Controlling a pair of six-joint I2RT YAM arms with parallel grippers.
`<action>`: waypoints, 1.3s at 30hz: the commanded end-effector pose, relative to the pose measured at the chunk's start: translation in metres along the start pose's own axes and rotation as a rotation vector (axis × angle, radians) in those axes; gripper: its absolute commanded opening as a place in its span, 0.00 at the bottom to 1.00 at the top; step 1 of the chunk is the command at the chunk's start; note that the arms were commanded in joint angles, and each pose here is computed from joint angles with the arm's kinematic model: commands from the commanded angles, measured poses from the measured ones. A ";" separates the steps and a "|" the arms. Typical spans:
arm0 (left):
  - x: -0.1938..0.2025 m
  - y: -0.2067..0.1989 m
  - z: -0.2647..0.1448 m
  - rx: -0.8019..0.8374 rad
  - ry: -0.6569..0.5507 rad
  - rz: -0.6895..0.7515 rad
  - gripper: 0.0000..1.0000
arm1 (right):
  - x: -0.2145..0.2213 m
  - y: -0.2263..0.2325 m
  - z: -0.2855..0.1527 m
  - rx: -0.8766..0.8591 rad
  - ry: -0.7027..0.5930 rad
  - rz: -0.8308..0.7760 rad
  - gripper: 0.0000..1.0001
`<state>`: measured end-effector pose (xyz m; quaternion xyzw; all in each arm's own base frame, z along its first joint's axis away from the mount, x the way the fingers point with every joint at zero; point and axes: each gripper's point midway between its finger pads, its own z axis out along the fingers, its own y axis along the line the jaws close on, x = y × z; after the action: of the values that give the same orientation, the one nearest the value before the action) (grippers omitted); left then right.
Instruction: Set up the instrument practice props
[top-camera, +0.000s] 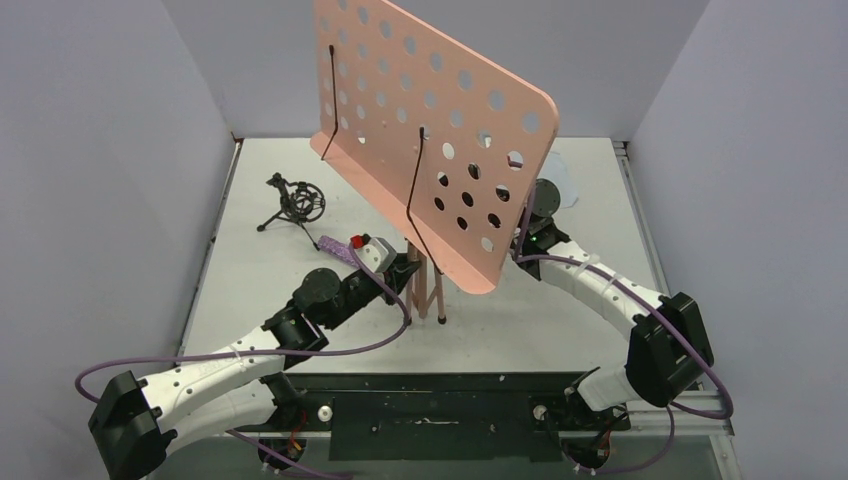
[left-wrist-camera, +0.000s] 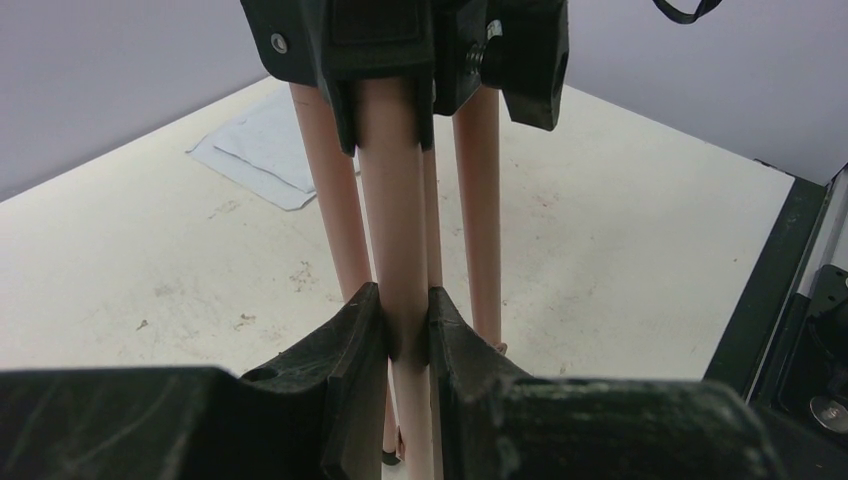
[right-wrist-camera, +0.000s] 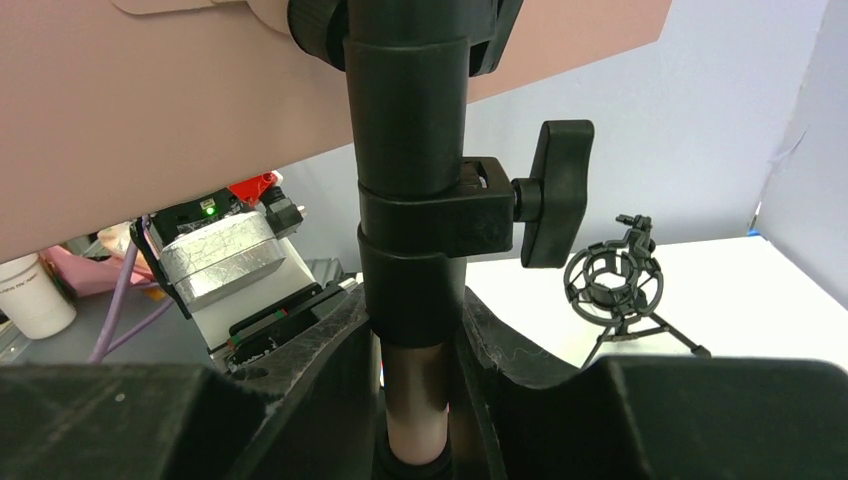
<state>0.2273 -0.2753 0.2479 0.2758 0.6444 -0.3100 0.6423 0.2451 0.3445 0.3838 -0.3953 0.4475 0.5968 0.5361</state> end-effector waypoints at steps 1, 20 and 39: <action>-0.023 0.013 0.000 -0.057 -0.062 0.066 0.00 | -0.136 0.054 0.003 -0.073 -0.316 -0.348 0.05; -0.023 0.005 -0.004 -0.003 -0.078 0.111 0.00 | -0.165 0.055 0.004 -0.036 -0.330 -0.473 0.05; 0.002 0.002 -0.001 0.020 -0.002 0.111 0.00 | -0.188 0.053 -0.011 0.040 -0.334 -0.572 0.05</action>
<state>0.2311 -0.2708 0.2681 0.2853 0.6101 -0.2925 0.6788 0.2504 0.3409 0.4065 -0.4266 0.4320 0.5648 0.5589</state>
